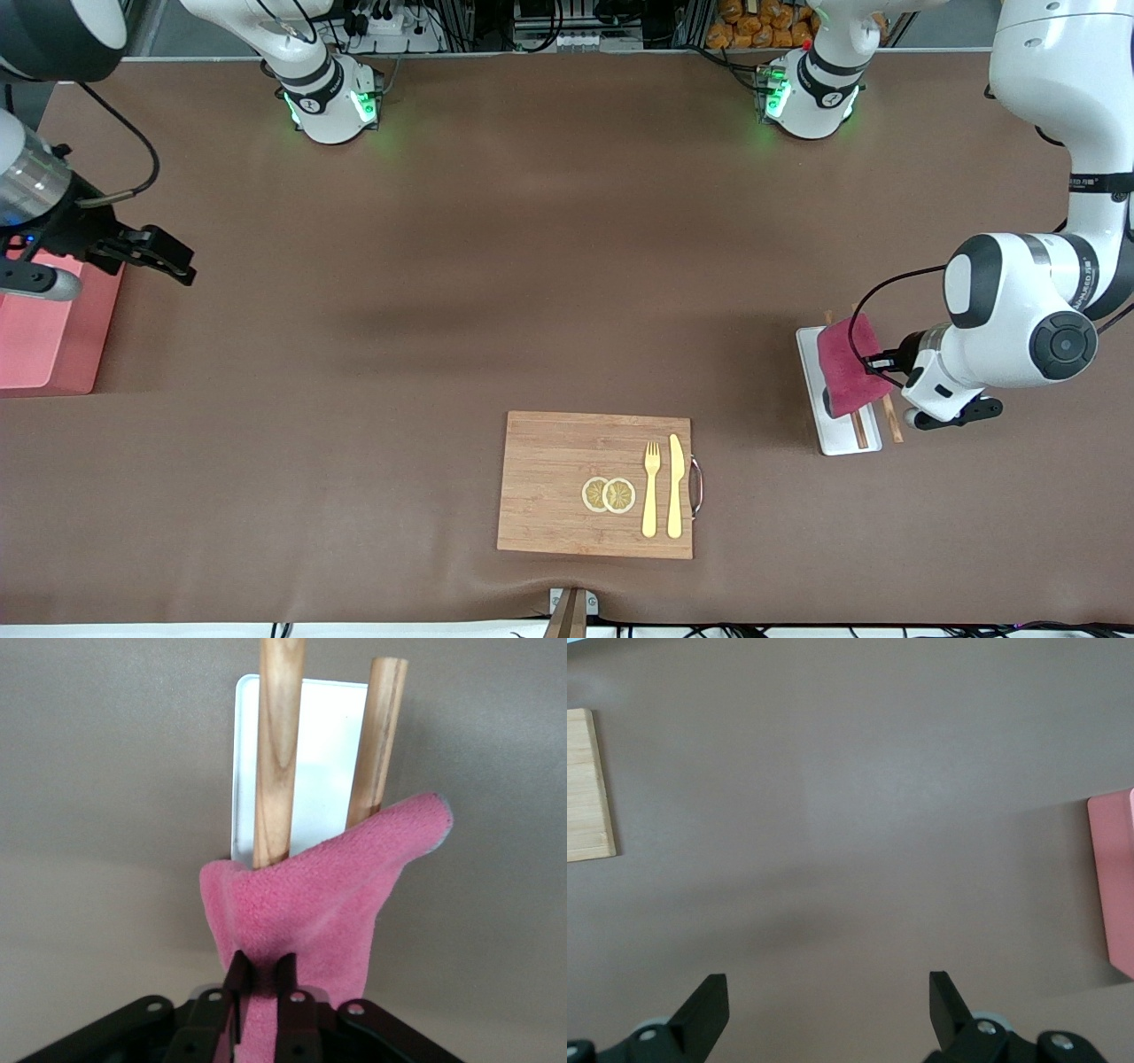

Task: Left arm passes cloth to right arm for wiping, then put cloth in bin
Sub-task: 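Lift the cloth with the left gripper while the right gripper extends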

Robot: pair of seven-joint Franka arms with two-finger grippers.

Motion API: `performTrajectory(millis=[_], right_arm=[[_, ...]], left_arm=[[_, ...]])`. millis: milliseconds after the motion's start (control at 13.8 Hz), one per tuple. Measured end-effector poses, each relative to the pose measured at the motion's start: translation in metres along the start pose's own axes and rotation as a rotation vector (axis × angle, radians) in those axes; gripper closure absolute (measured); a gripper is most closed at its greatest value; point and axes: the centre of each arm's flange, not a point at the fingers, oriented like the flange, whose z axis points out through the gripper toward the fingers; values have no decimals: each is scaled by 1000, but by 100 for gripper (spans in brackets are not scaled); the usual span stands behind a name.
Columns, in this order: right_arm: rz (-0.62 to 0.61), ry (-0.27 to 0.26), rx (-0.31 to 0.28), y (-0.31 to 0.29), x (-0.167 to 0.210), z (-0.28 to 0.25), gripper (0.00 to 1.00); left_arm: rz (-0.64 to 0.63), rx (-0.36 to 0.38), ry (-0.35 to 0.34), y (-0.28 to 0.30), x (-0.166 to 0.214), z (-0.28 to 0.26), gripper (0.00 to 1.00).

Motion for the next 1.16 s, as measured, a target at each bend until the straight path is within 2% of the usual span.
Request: performTrajectory(millis=[73, 364, 436, 655, 945, 1164], right_arm=[[5, 0, 0, -4, -1, 0, 0], [61, -5, 1, -5, -2, 0, 0], [99, -20, 16, -7, -3, 1, 0], [231, -92, 112, -14, -9, 3, 0], [391, -158, 182, -24, -12, 5, 0], [546, -248, 252, -34, -15, 7, 0]], left_arm=[[0, -1, 3, 0, 0, -2, 94], [-24, -1, 2, 1, 0, -2, 96], [-30, -1, 2, 1, -1, -2, 96], [-44, -16, 3, 14, -5, -11, 96], [-155, -150, -51, 57, -29, -44, 96], [-329, -259, -104, 104, -52, -69, 96]])
